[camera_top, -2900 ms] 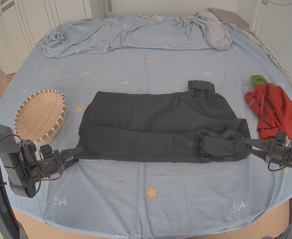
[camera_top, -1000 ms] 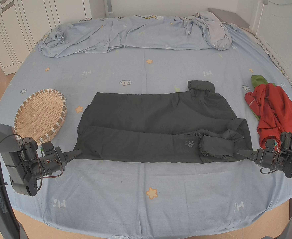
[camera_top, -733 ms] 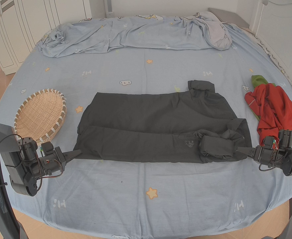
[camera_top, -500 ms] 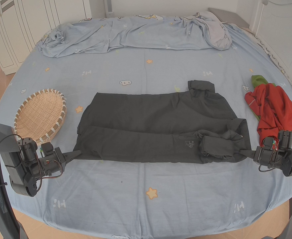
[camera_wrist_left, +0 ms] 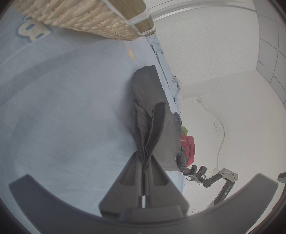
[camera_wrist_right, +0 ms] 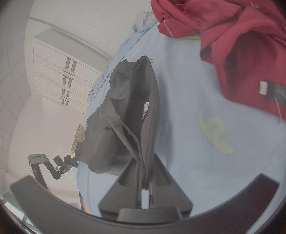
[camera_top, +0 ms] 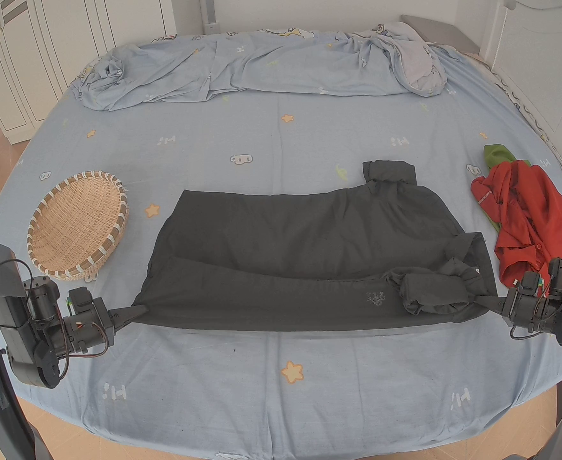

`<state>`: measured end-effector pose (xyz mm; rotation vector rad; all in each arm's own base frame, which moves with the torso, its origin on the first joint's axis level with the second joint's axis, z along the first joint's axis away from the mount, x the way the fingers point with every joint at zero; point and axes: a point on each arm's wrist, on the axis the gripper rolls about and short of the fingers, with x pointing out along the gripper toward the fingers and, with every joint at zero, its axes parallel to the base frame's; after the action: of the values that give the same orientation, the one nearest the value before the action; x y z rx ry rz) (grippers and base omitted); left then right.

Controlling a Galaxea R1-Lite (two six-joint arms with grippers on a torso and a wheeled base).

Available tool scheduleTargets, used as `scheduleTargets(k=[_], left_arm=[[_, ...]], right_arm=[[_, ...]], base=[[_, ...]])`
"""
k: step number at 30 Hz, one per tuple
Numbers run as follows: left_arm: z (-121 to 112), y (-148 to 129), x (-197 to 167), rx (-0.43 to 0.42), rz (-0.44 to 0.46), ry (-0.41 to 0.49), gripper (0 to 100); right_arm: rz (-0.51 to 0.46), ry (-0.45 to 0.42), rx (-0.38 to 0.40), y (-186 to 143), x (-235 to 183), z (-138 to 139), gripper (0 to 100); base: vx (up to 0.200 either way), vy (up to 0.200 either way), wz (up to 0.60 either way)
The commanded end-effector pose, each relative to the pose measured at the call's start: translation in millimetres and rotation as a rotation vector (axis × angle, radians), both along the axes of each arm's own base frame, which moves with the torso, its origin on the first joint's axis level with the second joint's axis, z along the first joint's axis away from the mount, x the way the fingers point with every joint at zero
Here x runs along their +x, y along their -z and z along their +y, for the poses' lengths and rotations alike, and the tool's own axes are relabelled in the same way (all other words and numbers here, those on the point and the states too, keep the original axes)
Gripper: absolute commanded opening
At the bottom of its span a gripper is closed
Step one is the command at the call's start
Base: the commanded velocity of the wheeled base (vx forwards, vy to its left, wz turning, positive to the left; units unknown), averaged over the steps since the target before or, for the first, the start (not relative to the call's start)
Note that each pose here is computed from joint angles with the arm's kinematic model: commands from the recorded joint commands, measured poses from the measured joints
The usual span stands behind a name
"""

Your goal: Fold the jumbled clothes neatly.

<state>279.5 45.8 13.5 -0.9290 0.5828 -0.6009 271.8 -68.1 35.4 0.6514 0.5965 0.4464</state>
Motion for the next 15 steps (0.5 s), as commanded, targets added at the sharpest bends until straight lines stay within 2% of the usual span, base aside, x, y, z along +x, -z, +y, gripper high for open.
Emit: scheduleTargets(k=[1,12,15], left_arm=[[-1,-1,-21,0.032,-0.007,0.015,0],[3,15,-72,0.151,0.029,0.011,0],[9,14,-77,0.182,0.001,-0.001,0]], right_arm=[[0.005,-0.003,0.005,-9,-19,8,0],[0.067,-0.010,0.023,-6,-48,18,0],[0.076,-0.010,0.026,-8,-60,21,0]], base=[[0.000,0.000,0.00],[0.000,0.000,0.00],[0.000,0.000,0.00]])
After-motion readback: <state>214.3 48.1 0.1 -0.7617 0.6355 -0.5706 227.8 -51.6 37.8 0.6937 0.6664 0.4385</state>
